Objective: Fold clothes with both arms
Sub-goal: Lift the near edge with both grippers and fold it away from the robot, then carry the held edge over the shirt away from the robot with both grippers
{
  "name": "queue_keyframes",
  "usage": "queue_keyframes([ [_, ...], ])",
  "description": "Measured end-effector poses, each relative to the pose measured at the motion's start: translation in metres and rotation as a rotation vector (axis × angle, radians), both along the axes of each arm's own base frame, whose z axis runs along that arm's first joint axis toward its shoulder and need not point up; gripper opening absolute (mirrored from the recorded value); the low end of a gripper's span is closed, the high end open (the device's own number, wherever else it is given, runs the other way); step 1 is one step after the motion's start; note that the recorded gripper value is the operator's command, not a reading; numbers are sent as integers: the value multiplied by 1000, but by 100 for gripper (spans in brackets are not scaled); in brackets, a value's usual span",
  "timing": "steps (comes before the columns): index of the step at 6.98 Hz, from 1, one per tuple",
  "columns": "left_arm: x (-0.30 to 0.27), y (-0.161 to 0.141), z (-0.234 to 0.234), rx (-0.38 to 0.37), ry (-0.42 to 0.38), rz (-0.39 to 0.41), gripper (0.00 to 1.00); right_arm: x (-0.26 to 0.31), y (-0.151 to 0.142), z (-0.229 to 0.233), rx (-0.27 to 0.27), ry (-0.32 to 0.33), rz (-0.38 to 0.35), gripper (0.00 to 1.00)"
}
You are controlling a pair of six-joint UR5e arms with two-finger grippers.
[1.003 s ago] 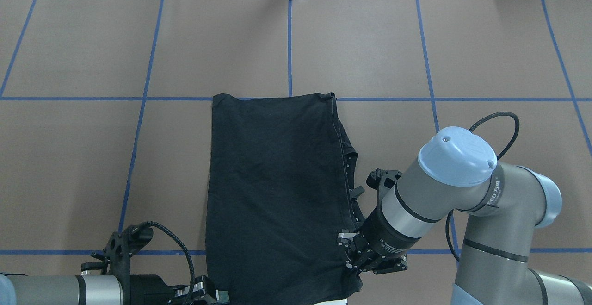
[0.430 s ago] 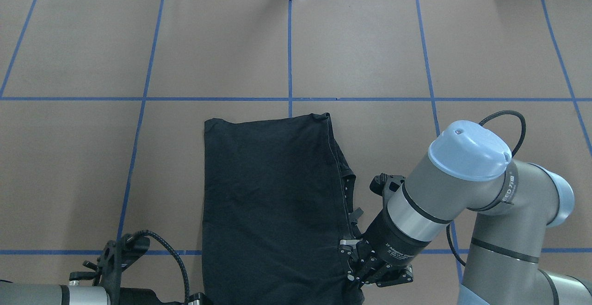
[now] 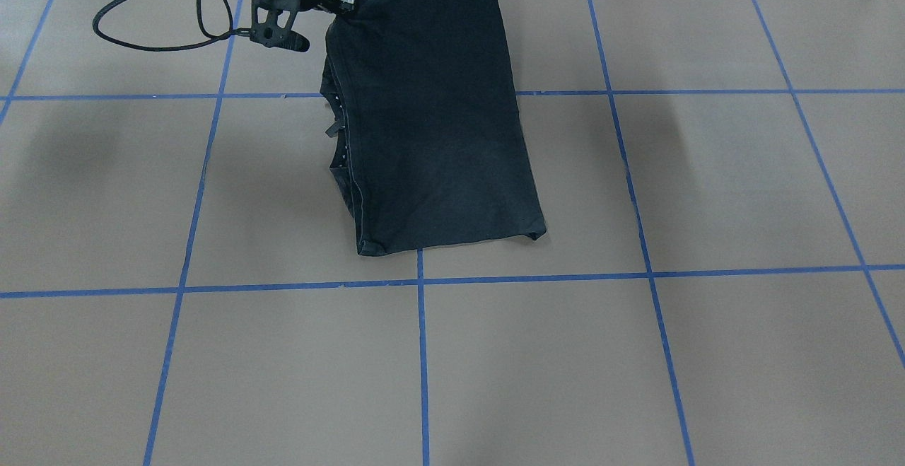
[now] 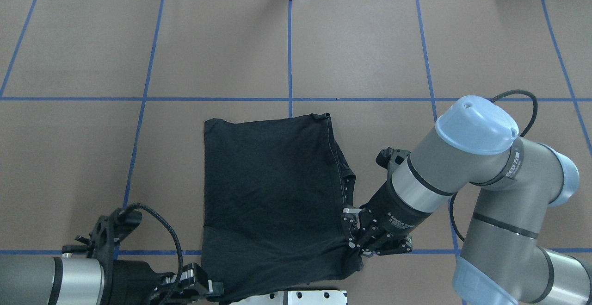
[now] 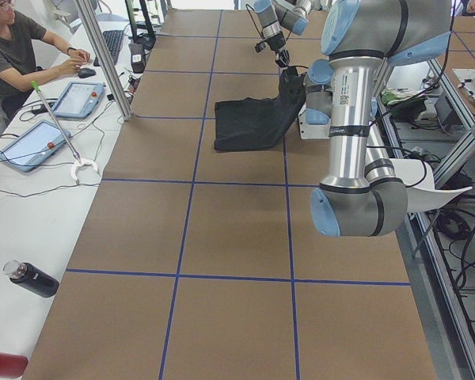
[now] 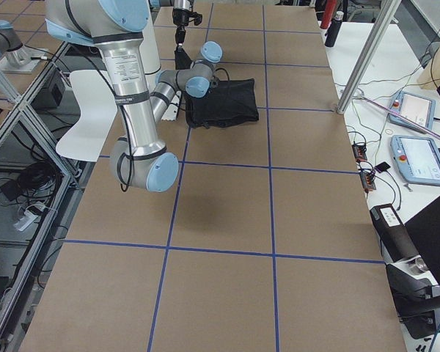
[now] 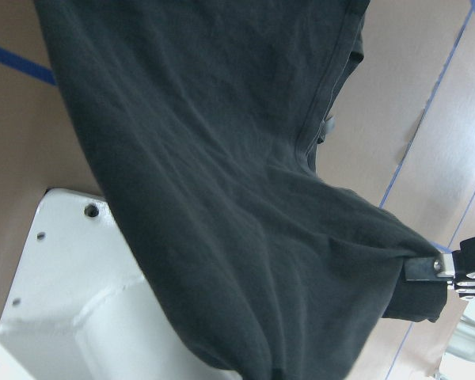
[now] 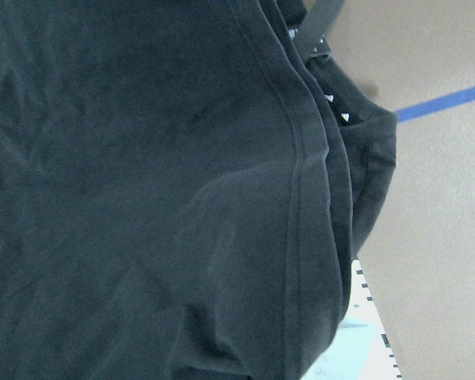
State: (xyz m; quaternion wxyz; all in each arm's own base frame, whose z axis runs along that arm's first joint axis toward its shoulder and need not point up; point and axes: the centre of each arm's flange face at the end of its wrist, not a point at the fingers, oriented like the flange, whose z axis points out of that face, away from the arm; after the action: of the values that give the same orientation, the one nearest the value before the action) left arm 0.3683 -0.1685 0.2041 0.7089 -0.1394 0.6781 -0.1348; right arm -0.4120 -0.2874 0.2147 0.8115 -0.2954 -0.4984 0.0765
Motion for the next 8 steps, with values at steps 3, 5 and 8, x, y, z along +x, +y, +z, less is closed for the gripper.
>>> queue_keyframes([
  [3, -20, -42, 4, -1, -14, -62, 0, 7, -52, -20, 47, -11, 141, 0],
  [5, -9, -71, 14, 0, -41, -118, 0, -15, -80, -21, 83, 19, 210, 0],
  [8, 23, -139, 34, 40, -109, -223, 0, -31, -109, -21, 132, 57, 295, 0],
])
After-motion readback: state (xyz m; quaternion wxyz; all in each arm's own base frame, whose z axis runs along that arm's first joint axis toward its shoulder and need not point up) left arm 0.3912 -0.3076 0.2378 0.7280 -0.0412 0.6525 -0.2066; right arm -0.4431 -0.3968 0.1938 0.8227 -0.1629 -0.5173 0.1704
